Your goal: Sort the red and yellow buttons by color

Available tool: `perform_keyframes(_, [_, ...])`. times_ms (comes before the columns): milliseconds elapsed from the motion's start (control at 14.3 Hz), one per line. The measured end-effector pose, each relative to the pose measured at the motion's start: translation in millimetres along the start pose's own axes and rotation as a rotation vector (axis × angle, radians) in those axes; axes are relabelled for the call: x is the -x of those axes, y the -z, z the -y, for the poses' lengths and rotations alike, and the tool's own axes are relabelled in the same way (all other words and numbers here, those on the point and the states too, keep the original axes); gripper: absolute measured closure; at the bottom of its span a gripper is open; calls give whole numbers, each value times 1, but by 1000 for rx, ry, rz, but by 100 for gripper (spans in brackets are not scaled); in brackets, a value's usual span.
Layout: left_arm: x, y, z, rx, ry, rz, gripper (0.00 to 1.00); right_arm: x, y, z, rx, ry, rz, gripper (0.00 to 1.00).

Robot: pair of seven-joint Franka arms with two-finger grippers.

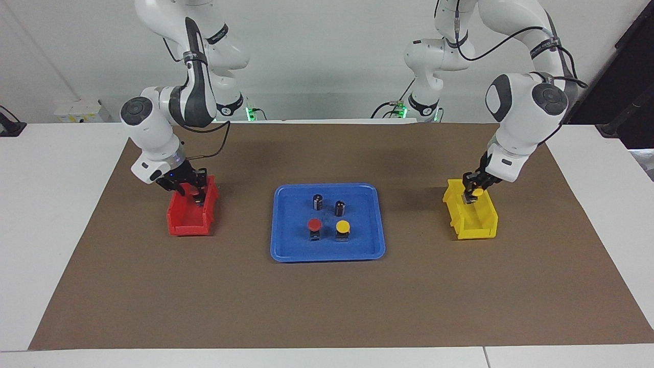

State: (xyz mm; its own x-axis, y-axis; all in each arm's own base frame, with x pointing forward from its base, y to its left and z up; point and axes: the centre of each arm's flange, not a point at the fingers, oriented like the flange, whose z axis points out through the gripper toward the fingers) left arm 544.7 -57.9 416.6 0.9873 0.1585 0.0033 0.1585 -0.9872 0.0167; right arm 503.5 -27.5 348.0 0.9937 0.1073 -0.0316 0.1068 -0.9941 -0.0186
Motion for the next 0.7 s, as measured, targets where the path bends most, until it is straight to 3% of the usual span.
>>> perform_keyframes(209, [15,-17,17,5,-3,-19,59,-10,17,0,0,11,0,34])
perform_keyframes(488, [18,-20,21,7,-2,-30,59,-54,91,5,-10,29,30,33])
perform_keyframes(698, [27,-41,24,8,-2,-36,59,-96,145,60,-9,1,2,31])
